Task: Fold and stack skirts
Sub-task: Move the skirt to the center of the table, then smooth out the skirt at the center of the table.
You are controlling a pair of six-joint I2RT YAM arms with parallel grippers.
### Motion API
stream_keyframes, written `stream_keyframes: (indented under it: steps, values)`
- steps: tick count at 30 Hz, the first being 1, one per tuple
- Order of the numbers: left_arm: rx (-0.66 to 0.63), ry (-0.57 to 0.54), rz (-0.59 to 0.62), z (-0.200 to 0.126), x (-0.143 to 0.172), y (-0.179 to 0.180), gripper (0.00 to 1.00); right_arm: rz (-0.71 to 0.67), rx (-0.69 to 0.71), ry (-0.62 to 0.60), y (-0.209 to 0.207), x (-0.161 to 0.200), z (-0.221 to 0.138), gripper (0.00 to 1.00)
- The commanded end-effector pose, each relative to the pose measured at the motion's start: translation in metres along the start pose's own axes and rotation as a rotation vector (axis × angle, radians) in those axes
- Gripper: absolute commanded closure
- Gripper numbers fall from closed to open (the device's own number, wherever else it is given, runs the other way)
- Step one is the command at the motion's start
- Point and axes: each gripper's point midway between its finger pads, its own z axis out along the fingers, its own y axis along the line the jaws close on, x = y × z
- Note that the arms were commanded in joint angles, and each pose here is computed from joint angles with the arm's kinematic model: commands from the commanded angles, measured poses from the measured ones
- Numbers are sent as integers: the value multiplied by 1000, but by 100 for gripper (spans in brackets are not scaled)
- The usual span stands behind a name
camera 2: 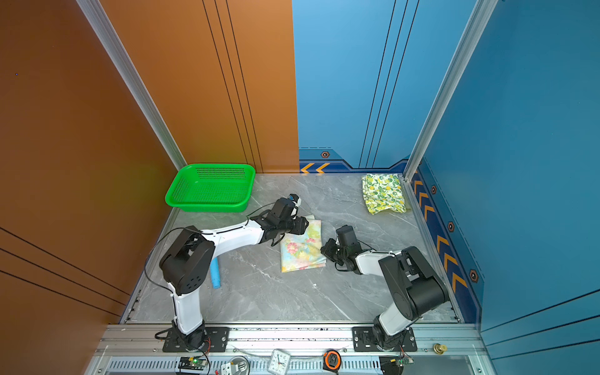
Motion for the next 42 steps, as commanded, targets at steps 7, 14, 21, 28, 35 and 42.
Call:
stream_keyframes:
  steps: [7,14,21,28,35,42]
  values:
    - [-12,56,-12,43,24,32,41,-19,175,59,-38,21,-12,100]
    - [38,1,-30,20,0,18,41,-22,189,39,-38,13,-11,100]
    - [83,-10,-42,-24,12,-4,40,-10,207,22,-40,5,-3,100]
    - [82,80,-59,-30,73,-11,40,14,195,7,-38,1,1,100]
    - [47,143,-87,-20,114,5,40,10,195,-4,-35,-2,-2,100]
    - [59,135,-94,-36,112,1,40,2,205,-15,-36,-4,-6,100]
